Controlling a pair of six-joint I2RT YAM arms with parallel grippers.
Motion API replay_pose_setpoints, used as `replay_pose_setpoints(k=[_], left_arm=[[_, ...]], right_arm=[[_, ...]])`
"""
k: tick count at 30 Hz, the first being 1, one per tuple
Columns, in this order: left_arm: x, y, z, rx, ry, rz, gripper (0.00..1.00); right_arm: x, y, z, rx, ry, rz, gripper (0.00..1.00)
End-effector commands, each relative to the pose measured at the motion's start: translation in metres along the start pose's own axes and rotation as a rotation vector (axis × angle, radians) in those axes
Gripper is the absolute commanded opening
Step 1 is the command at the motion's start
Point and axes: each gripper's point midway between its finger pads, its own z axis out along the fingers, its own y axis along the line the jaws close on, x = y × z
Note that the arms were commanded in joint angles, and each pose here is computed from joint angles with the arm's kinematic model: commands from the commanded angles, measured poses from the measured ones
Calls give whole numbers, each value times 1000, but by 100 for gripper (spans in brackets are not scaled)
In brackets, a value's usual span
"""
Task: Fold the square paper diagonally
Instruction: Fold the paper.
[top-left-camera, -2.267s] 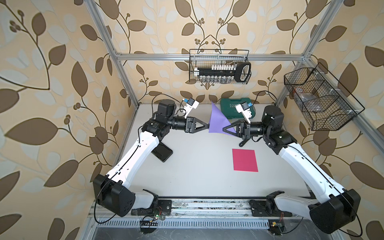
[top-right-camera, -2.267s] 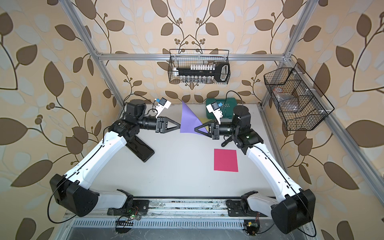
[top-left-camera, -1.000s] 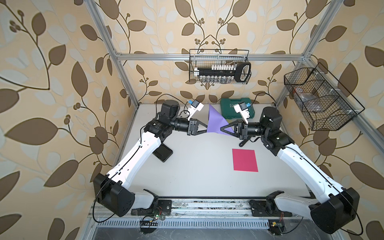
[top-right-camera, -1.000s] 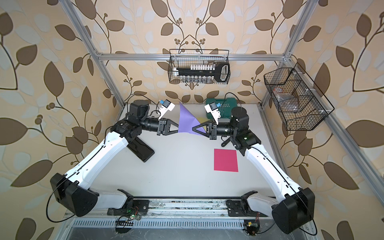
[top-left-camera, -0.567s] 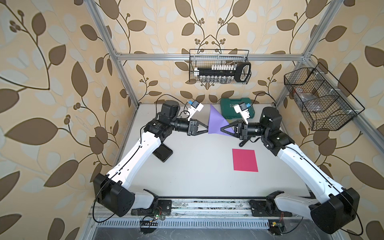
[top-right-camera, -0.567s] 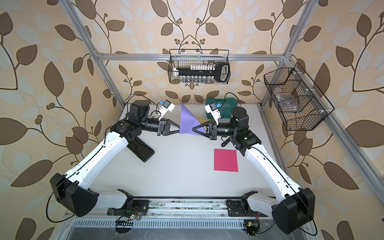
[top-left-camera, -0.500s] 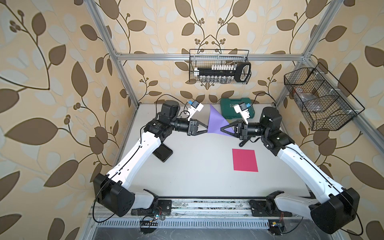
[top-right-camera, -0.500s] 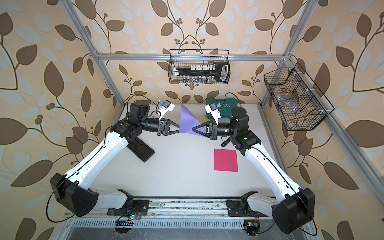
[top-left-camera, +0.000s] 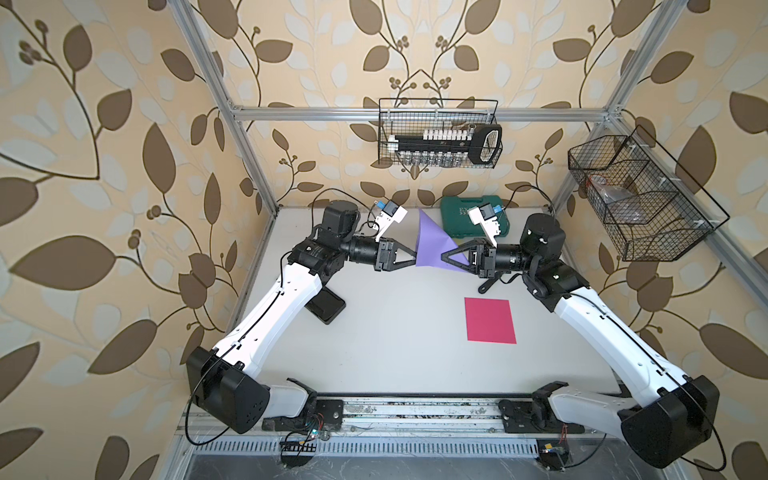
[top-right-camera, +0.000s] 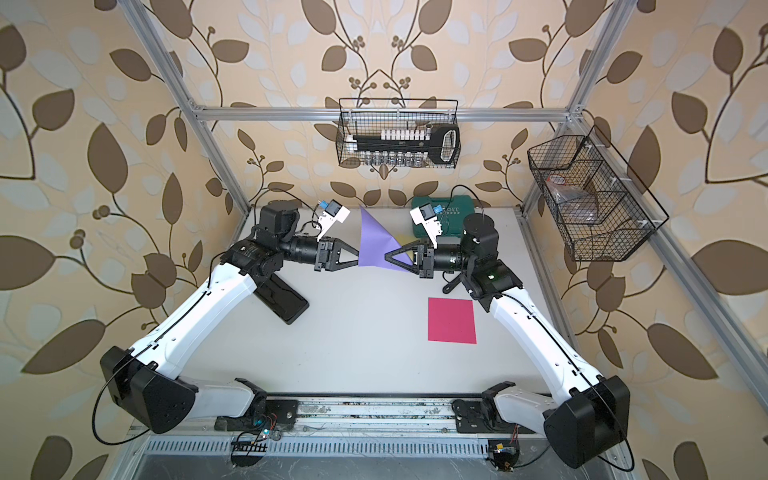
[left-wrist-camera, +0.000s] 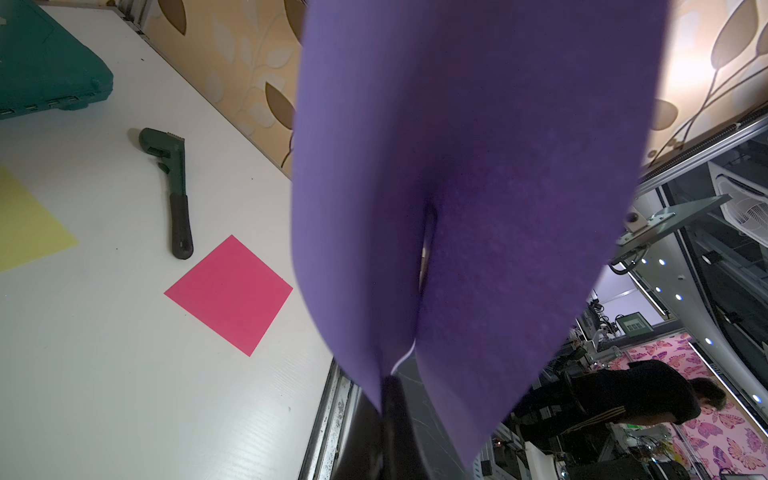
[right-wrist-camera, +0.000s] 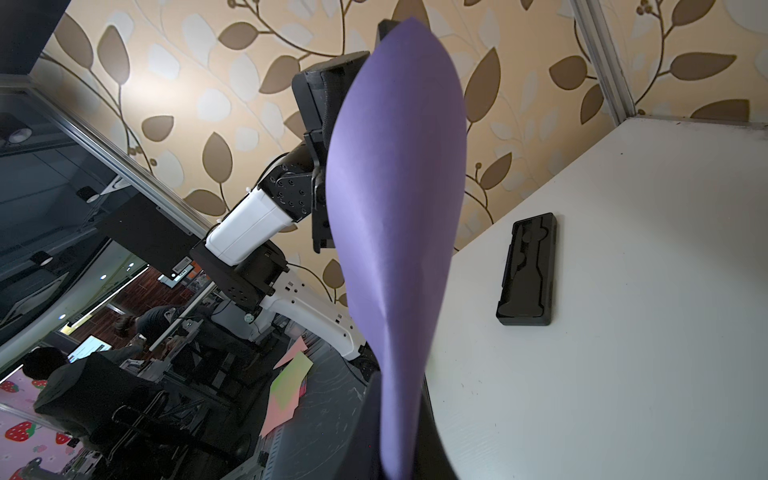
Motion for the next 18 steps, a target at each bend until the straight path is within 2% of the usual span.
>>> replay_pose_setpoints(k=[1,9,14,18], left_arm=[[-9,-32,-6,46,-21,103,0],[-7,-36,-7,65,-16,113,1],[-10,-27,-23,-3,-41,103,29],[-17,-16,-46,-41,-91,77,38]], right_arm=[[-2,3,-2,1,-14,-18,9],[-4,3,-3,13,-24,-21,6],[-3,6,-4,13,-20,-28,6],[-2,8,-5,21,-12,-41,6]])
